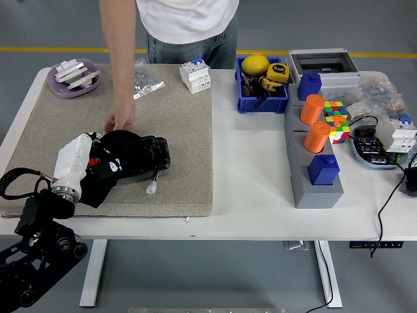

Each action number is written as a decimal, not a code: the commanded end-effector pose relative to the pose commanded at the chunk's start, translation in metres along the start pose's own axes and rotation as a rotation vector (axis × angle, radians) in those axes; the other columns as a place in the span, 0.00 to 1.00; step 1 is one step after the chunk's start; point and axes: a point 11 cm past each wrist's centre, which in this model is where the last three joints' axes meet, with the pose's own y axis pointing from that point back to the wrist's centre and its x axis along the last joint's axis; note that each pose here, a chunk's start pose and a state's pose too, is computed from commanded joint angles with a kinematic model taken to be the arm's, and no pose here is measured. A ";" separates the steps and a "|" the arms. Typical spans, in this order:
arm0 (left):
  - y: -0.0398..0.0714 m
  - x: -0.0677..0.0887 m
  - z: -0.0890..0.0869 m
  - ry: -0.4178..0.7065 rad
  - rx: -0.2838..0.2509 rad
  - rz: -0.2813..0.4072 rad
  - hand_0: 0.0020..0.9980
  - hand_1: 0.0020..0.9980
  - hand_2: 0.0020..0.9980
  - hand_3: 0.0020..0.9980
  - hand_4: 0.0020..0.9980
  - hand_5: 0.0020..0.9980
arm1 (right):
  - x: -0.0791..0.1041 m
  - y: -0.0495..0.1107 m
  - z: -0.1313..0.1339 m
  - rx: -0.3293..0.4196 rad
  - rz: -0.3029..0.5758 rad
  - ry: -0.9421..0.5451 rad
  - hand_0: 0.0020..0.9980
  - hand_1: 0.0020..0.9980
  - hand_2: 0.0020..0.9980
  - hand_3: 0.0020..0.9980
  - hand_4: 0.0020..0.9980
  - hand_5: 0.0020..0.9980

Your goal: Pick the rag up,wipe the panel,place it on the desk

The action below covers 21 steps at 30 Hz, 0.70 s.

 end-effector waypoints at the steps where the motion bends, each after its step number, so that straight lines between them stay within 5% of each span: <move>1: 0.000 -0.002 0.004 -0.003 -0.010 -0.011 0.19 0.11 0.50 0.48 0.21 0.00 | 0.000 0.000 -0.001 0.001 0.000 0.000 0.71 0.43 0.63 0.62 1.00 0.56; 21: 0.002 -0.029 0.054 -0.006 -0.124 -0.094 0.19 0.11 0.50 0.48 0.23 0.00 | -0.001 0.000 -0.004 0.006 -0.003 0.002 0.71 0.43 0.63 0.62 1.00 0.57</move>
